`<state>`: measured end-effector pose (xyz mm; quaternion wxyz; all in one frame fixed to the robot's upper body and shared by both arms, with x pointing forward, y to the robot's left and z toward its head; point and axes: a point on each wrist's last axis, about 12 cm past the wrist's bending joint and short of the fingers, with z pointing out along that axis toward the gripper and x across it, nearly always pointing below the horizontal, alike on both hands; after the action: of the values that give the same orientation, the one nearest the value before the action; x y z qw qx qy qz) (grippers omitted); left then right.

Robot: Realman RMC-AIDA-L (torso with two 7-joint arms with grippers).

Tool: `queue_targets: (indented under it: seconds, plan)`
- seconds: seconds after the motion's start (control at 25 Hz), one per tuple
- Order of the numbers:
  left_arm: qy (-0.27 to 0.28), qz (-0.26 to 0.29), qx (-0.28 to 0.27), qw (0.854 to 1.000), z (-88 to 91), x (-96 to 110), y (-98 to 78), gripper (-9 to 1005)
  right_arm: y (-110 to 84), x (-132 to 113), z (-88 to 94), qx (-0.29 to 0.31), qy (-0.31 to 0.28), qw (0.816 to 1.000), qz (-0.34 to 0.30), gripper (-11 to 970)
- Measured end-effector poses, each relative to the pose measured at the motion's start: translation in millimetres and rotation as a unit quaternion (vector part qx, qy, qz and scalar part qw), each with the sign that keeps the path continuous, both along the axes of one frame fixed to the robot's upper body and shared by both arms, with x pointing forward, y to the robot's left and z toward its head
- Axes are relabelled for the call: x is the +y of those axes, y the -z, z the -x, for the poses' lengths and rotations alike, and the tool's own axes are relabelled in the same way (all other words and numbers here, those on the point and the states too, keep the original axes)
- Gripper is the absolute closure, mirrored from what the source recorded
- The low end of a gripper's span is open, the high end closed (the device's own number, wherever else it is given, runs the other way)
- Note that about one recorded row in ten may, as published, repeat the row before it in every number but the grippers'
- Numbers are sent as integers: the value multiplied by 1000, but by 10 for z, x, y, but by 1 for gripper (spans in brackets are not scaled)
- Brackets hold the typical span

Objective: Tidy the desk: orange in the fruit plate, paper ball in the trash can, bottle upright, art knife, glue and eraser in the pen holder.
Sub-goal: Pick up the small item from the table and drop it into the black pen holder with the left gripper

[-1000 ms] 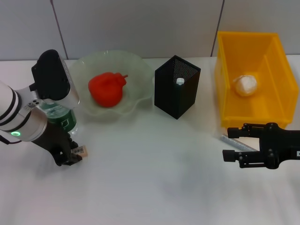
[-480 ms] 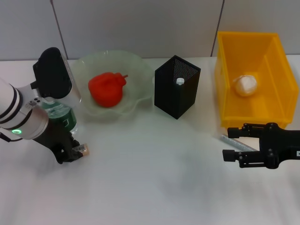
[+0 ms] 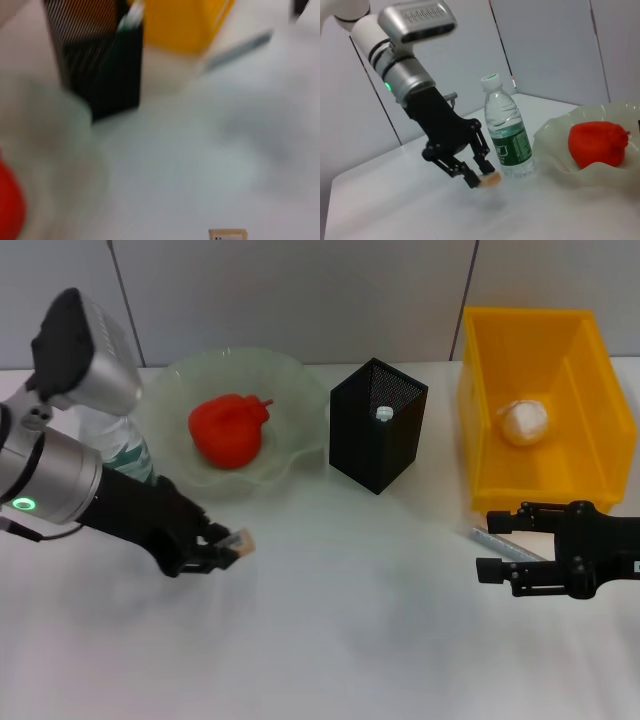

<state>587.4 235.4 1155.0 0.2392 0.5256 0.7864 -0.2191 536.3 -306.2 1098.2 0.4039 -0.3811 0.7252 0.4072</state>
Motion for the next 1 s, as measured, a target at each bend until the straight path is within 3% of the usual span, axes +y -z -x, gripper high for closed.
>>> queue_targets:
  seconds: [0.28, 0.48, 0.72, 0.92, 1.0]
  plan:
    - [0, 114, -7, 993, 116, -29, -6, 727, 2, -1, 2, 0, 0, 1000, 0, 176]
    - [-6, 222, -23, 975, 158, -62, -3, 727, 3, -9, 4, 1, 1, 1000, 1, 176]
    - [-19, 325, -36, 945, 162, -144, 100, 727, 5, -11, 5, 1, 1, 1000, 2, 175]
    - [-33, 401, -65, 913, 179, -192, 215, 726, 15, -8, 14, 3, 1, 1000, 2, 176]
    - [-46, 437, -83, 894, 179, -226, 285, 726, 20, -8, 18, 4, 1, 1000, 3, 176]
